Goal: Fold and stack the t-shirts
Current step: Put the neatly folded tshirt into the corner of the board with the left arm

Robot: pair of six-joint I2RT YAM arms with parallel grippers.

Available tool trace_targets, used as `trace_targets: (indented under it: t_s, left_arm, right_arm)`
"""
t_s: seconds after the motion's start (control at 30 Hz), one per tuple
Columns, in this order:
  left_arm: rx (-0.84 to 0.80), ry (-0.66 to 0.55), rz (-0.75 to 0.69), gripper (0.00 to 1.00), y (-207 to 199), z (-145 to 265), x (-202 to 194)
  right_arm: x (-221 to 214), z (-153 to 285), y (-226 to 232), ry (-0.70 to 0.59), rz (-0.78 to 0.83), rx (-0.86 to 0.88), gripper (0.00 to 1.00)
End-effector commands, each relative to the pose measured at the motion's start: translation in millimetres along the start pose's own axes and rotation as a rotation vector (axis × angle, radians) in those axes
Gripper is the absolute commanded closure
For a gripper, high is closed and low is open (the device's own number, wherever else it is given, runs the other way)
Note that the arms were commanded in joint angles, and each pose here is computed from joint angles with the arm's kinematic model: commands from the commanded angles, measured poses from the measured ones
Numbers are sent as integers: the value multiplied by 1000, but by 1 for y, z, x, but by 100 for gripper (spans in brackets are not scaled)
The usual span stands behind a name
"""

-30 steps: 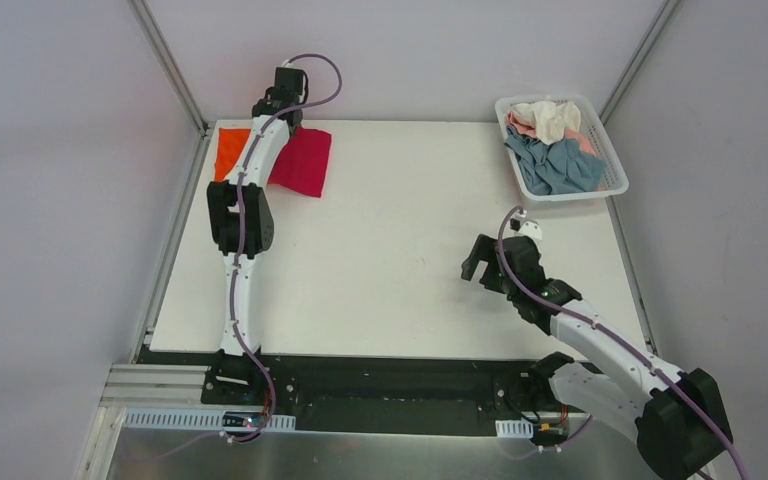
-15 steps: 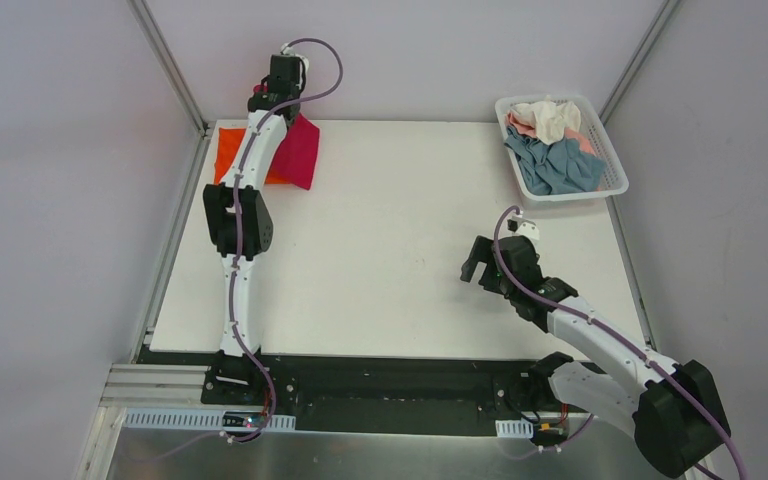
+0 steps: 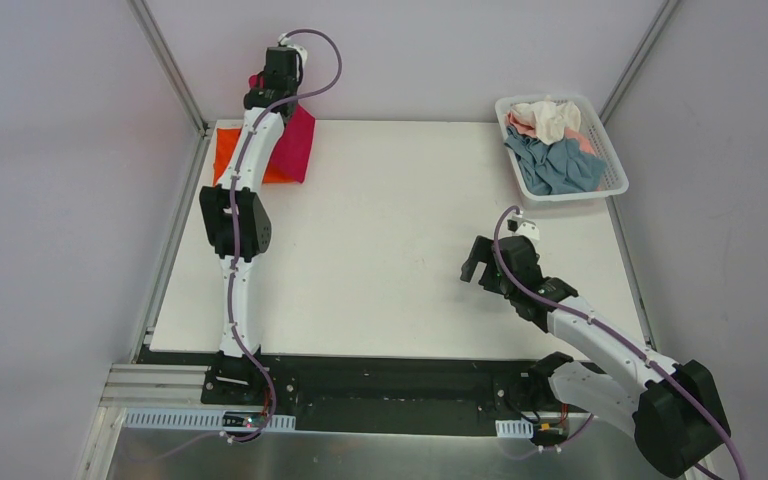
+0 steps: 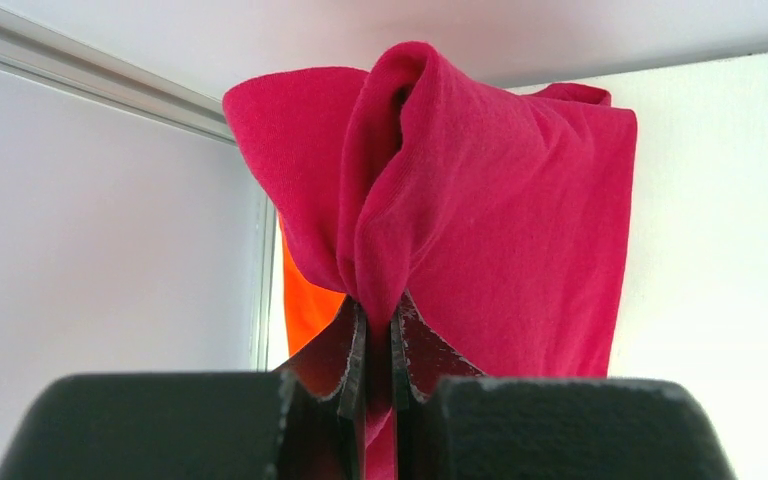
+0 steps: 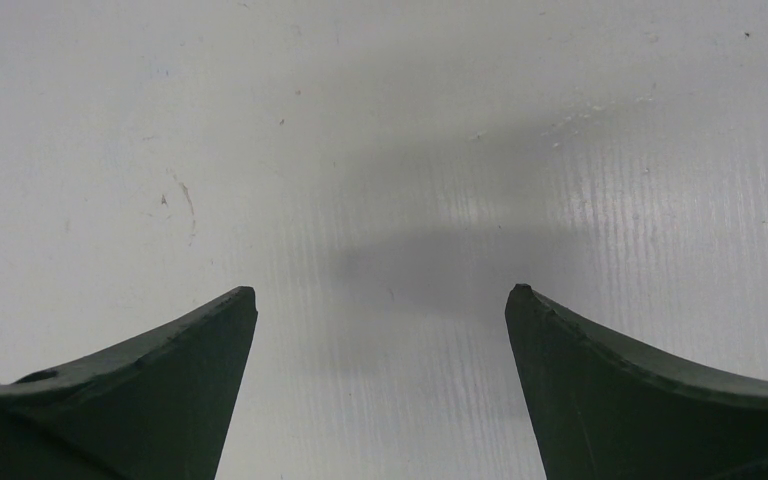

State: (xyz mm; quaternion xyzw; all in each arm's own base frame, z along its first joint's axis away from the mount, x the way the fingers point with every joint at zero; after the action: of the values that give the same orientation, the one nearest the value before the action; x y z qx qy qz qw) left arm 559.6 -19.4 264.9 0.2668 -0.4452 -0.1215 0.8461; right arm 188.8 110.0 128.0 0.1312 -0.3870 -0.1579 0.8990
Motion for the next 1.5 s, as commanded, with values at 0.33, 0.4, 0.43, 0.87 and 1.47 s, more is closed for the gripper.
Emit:
trace_targets:
  t_s: [0.33,0.4,0.43,0.87,1.47]
  left_arm:
    - [125,-70,84,100,42,21,21]
    - [125,-40,94,100,40,12,11]
    - [129,-26,100,100,40,6,5]
    - [155,65,120,100,46,-31,-32]
    - [305,170,256,92,69,-55,-73]
  right_arm:
    - [15,1,7,-54,-3,1,0]
    - [15,0,7,-52,-3,-2,1]
    - [15,0,7,-50,-3,-2,1]
    - [15,-2,6,-55,-2,-19,1]
    - [14,-7,6,-46,0,-42,0]
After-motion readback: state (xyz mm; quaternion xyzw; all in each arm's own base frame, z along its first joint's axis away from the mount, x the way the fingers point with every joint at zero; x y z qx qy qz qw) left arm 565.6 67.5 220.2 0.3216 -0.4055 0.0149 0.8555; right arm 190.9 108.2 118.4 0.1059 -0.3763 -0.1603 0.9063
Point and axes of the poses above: each gripper's point midway between its finger pads, its own z axis back along the fingers, its own y axis along the line the jaws close on, x = y × z, the point moved 8 cm from there along z, back along the fingers, and after that the axes turned 6 degrees about -z, right-handed, at the moved point
